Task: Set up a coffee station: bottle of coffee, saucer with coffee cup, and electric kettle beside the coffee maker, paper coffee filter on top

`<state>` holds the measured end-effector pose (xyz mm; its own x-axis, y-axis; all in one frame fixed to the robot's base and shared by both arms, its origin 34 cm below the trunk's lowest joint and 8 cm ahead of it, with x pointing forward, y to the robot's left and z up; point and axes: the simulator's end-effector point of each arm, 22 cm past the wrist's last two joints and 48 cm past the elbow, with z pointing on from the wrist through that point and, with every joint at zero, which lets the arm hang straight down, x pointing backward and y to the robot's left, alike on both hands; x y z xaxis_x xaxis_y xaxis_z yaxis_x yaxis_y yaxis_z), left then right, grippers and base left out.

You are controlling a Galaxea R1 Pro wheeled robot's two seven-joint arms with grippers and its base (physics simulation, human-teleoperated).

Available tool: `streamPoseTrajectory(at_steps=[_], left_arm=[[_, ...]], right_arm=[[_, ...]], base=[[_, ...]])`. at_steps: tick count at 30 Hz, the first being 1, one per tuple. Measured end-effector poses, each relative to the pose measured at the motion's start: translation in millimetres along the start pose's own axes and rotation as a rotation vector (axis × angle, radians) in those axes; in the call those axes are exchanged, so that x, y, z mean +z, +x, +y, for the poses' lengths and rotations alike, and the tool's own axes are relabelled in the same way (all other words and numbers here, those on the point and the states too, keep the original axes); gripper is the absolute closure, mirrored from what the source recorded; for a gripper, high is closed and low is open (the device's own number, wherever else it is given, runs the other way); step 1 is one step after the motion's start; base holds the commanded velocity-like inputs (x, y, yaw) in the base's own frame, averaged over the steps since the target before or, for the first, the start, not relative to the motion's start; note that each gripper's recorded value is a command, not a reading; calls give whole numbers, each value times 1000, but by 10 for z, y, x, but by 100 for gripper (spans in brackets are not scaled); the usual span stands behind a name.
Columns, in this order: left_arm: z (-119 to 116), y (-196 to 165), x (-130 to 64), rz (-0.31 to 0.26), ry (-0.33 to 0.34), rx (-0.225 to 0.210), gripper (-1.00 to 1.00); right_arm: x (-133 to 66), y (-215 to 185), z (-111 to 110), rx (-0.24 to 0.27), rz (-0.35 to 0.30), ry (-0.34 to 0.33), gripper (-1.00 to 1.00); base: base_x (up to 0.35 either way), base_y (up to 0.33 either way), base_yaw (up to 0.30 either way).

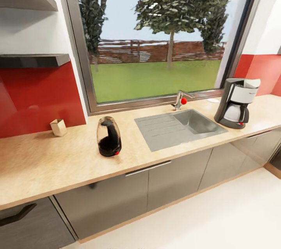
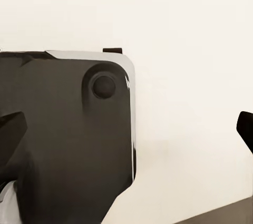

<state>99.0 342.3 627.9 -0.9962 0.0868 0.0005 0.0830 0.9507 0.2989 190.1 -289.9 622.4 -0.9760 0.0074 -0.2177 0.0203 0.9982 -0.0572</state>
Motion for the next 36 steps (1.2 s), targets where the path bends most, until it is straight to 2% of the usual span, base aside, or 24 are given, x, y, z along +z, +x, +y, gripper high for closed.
streamPoseTrajectory(at_steps=[36], left_arm=[[-48, 19, -4, 2, 17, 14, -100]], right_arm=[[-1, 29, -1, -1, 7, 1, -100]], base=[[0, 0, 274]])
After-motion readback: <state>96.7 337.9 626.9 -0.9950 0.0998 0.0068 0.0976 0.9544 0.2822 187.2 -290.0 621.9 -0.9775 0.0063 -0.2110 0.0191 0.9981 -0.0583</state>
